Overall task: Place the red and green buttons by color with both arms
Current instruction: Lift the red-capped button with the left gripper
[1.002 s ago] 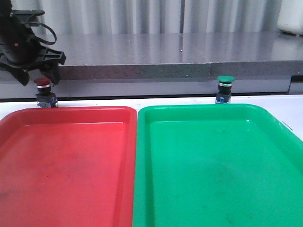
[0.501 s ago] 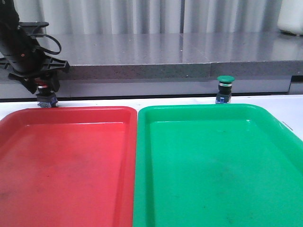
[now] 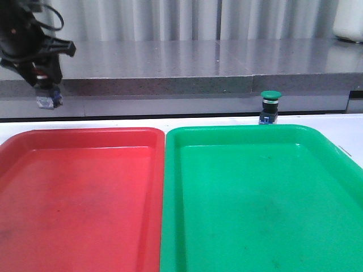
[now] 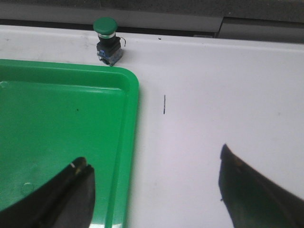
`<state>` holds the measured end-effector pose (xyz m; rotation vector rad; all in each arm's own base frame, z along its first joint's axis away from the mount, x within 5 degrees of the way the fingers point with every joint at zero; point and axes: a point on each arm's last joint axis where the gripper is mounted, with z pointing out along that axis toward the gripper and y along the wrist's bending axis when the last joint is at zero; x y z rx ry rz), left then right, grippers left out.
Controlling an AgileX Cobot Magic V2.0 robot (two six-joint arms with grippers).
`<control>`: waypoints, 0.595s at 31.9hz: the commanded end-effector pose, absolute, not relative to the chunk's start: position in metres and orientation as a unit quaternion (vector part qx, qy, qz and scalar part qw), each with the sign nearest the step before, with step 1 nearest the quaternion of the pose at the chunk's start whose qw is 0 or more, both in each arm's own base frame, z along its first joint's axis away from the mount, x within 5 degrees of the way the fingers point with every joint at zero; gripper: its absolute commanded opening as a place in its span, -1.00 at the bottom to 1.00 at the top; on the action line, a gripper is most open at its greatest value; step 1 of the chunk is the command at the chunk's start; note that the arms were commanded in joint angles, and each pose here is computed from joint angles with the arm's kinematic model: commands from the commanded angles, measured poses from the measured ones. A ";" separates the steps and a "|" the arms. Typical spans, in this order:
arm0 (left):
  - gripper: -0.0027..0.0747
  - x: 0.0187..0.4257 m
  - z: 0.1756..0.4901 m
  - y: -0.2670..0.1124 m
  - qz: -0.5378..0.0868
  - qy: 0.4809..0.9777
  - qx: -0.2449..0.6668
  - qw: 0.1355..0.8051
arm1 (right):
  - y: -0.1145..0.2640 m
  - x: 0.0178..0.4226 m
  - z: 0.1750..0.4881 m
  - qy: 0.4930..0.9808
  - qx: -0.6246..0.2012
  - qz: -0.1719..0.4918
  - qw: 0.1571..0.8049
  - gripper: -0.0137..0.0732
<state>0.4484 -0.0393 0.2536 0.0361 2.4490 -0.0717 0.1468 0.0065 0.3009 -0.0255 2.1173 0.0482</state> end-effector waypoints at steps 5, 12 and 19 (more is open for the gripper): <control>-0.39 0.398 0.336 -0.047 -0.045 0.904 0.023 0.425 | 0.006 0.151 0.317 0.844 -0.015 0.013 0.535 0.61; -0.39 0.343 0.348 -0.059 -0.059 0.893 0.046 0.444 | 0.006 0.151 0.317 0.844 -0.015 0.013 0.535 0.61; -0.39 0.288 0.344 -0.070 -0.078 0.883 0.073 0.458 | 0.006 0.151 0.317 0.844 -0.015 0.013 0.535 0.61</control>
